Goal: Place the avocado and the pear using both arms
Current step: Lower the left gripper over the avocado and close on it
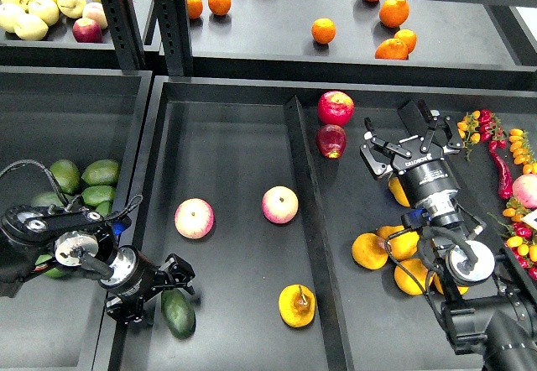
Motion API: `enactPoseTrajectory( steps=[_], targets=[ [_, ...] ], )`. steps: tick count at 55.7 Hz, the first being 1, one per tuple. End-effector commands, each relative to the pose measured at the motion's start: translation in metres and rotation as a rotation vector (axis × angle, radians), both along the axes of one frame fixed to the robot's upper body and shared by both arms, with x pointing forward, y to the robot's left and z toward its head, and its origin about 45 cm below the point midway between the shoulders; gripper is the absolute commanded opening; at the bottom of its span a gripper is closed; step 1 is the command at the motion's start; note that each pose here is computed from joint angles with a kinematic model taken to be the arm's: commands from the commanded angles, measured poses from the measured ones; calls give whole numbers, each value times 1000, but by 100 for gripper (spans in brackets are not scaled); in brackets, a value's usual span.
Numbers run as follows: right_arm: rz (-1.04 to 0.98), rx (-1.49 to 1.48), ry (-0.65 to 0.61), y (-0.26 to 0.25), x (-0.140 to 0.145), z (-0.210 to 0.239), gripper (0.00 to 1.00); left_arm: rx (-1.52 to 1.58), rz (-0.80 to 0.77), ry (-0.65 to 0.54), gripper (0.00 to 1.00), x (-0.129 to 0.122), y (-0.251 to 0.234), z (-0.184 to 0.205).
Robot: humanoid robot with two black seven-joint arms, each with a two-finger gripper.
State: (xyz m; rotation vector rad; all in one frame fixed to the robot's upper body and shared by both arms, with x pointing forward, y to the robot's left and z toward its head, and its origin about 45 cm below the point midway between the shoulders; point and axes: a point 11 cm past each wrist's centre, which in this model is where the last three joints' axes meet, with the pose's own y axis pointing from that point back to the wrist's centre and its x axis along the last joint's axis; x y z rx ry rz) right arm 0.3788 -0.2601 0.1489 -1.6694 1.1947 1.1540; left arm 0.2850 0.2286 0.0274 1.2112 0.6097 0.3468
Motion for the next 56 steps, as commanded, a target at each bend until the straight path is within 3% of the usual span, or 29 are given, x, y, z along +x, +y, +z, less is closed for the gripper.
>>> enactPoseTrajectory(
  steps=[1,27,43,56],
  targets=[
    [-1,2,-2,0,0,1,100,-3,-4,4,97,-2,-3,-2],
    [1,4,-9,1,1,3,100,-6,-8,13,96,-5,-9,-7],
    [0,4,-12,0,1,4,100,13,-27,11,84,-9,-5,-10],
    [2,4,-13,1,1,4,100,12,-23,14,63,-10,-5,-11]
  ],
)
